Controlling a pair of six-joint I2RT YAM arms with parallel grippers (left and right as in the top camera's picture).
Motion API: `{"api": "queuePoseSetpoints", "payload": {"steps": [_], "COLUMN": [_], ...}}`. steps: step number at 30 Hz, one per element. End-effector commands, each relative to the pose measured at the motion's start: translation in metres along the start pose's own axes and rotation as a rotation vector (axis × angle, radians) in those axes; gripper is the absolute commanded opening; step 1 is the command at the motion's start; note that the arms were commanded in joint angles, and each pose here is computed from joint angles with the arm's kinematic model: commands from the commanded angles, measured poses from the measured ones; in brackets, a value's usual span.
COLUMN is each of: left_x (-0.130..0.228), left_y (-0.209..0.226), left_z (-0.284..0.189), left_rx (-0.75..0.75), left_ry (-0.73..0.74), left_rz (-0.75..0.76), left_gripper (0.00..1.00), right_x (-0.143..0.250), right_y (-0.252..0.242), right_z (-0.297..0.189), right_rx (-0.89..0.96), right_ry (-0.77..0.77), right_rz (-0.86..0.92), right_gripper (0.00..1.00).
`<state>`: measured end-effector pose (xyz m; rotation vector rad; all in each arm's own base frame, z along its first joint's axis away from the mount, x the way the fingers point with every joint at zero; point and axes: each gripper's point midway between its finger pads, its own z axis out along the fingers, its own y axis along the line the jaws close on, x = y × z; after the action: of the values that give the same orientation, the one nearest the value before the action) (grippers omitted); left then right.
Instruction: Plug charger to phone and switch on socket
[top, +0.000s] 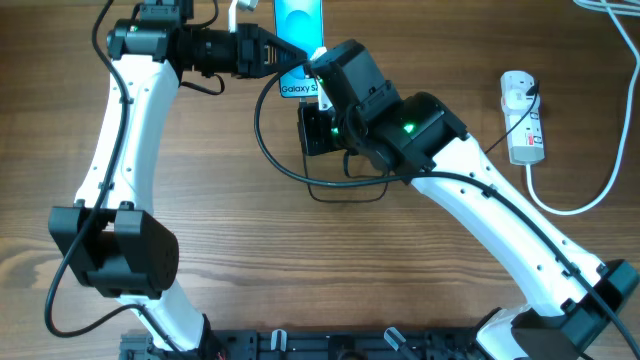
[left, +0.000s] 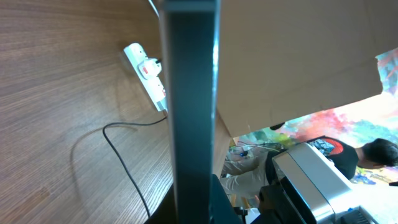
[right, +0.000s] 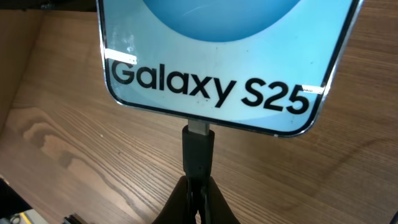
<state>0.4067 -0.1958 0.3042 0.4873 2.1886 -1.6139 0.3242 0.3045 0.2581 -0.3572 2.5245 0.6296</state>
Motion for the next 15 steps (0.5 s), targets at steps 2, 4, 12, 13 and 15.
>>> {"api": "queuePoseSetpoints", "payload": {"steps": [2, 4, 12, 13, 15], "left_x": [-0.001, -0.001, -0.001, -0.001, -0.002], "left_y": [-0.017, -0.017, -0.014, -0.01, -0.002], "left_z": [0.0, 0.0, 0.0, 0.0, 0.0], "left_rx": [0.073, 0.073, 0.055, 0.034, -0.016], "left_ry": [0.001, 0.001, 0.0, -0.001, -0.003], "left_rz": [0.036, 0.04, 0.045, 0.045, 0.044], "left_gripper": [0.04, 0.04, 0.04, 0.04, 0.04], "right_x": [-0.007, -0.007, -0.007, -0.007, -0.004], "right_y": [0.0, -0.001, -0.002, -0.002, 0.0], "right_z": [-0.006, -0.006, -0.007, -0.007, -0.007], "right_rx": [0.003, 0.005, 0.007, 0.004, -0.006], "right_ry": [-0.031, -0.032, -0.032, -0.029, -0.016], "right_rz": [0.001, 0.004, 0.006, 0.006, 0.006], "right_gripper": [0.04, 0.04, 0.05, 0.04, 0.04]}}
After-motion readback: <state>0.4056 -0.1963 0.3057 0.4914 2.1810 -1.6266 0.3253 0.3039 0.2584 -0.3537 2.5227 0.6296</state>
